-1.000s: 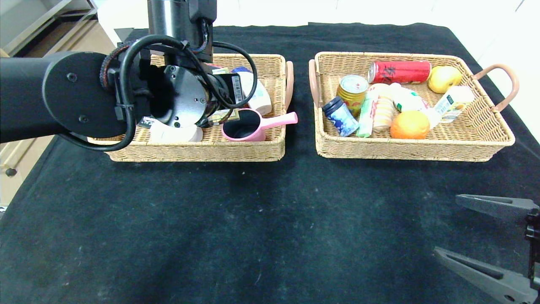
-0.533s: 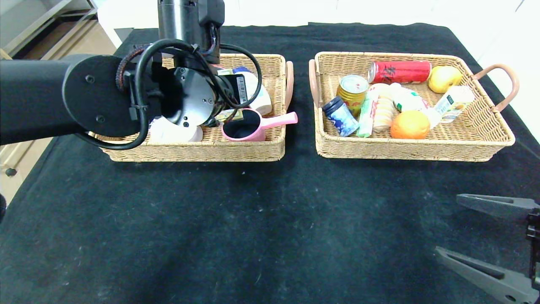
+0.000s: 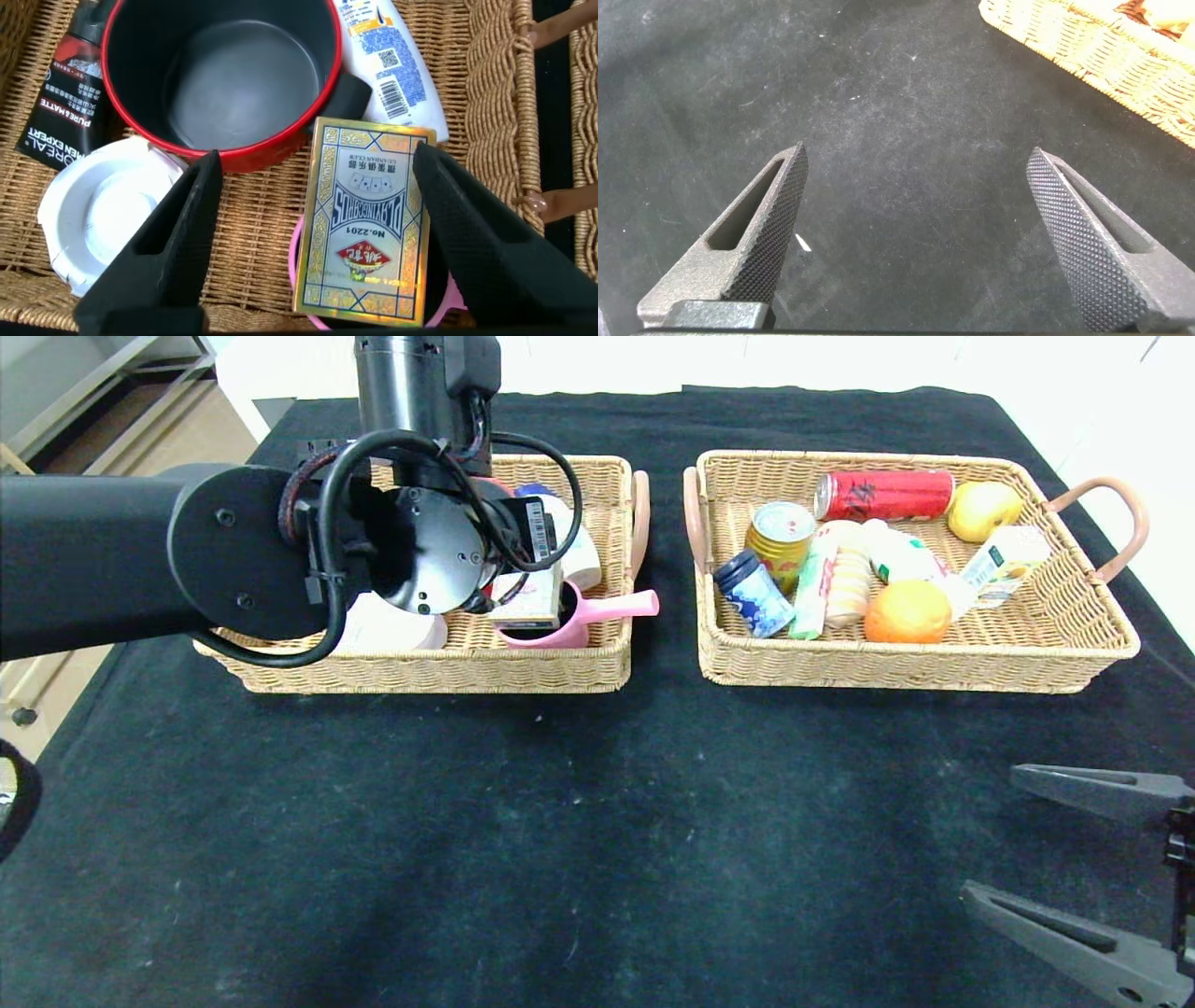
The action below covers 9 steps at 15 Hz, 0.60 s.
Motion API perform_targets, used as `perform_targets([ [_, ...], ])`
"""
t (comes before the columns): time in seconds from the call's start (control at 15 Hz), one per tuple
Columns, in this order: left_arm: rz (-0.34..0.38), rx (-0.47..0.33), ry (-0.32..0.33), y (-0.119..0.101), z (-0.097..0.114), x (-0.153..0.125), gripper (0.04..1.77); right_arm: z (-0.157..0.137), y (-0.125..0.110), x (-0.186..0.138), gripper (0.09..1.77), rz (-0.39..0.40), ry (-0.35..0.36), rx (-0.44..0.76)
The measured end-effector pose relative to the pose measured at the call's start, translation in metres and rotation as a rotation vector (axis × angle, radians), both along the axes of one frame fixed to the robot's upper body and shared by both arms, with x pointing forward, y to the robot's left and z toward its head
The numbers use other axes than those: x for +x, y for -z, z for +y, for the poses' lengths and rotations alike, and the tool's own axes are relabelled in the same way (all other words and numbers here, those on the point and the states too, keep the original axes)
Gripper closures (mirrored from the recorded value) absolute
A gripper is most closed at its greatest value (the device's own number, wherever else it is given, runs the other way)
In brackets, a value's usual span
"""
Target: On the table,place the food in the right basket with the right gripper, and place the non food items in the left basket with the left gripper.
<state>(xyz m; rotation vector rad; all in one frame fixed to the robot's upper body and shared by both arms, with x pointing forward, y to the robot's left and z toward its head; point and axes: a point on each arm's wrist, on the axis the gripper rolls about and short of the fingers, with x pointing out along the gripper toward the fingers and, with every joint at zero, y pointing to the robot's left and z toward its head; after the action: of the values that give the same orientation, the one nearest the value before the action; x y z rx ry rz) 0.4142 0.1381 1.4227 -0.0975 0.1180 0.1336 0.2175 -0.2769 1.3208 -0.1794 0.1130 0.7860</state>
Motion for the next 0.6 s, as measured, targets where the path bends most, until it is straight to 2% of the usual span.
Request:
perform_targets([
  [0.6, 0.005, 0.004, -0.005, -0.0018, 0.0021, -0.0043, 0.17, 0.0, 0.0, 0.0, 0.15, 0.0, -0.001, 0.0],
])
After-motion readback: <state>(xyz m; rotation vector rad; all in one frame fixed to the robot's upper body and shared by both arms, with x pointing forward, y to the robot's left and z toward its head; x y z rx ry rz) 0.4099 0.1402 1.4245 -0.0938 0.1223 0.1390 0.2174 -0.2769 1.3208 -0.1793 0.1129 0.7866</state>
